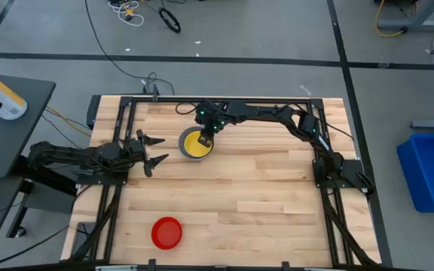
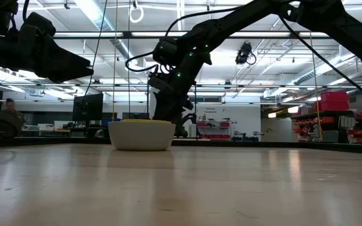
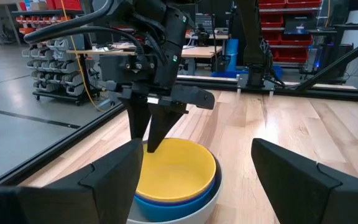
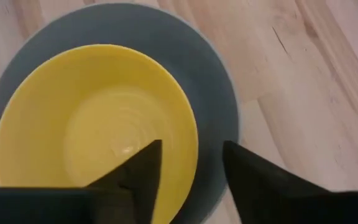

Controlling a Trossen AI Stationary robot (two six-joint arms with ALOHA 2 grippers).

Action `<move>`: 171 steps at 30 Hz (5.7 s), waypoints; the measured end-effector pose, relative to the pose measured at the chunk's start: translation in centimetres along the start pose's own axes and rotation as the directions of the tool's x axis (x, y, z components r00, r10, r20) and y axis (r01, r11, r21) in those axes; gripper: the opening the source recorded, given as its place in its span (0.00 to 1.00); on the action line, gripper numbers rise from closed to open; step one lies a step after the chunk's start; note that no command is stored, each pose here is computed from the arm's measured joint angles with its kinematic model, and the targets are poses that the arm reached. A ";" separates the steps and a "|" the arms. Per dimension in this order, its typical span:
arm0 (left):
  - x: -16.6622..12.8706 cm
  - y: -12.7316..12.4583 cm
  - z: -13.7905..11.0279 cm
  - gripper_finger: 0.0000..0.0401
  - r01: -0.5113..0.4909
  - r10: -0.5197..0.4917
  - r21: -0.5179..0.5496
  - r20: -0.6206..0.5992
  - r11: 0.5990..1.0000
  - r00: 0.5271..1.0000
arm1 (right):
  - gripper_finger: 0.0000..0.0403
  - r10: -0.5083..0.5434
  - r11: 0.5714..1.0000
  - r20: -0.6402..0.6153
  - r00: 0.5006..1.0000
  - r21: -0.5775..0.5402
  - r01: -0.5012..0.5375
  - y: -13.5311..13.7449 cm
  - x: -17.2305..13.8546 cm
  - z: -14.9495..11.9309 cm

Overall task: Nest bowls inside each other
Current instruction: Stack the red bowl on the yellow bowl

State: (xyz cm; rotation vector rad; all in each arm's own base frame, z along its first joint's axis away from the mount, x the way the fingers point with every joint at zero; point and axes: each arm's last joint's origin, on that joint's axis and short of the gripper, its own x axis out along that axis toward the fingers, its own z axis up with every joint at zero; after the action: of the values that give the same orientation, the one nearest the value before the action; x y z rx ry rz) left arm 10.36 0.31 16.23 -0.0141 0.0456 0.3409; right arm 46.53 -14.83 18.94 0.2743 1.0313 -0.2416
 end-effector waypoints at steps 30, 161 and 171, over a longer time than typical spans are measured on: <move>1.1 -0.8 -1.4 0.76 0.087 -0.097 -0.068 -0.158 0.994 0.983 | 0.48 0.104 0.947 0.658 0.746 -0.295 0.128 20.3 -14.7 -17.3; 1.3 -0.5 -1.6 0.76 -0.046 0.016 -0.176 -0.168 0.983 0.986 | 0.64 0.218 0.939 0.857 0.466 -0.314 0.138 3.0 -17.8 -36.2; 0.5 -2.4 -2.8 0.76 0.228 -0.411 -0.488 -0.308 0.842 0.858 | 0.67 0.211 0.950 0.827 0.520 -0.300 0.090 3.2 -17.2 -36.1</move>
State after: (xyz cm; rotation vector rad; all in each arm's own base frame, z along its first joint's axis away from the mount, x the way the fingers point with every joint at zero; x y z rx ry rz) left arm 11.50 -1.84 13.47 -0.5398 0.3746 -0.0109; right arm 9.93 1.48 16.69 -0.1176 0.0335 -0.1128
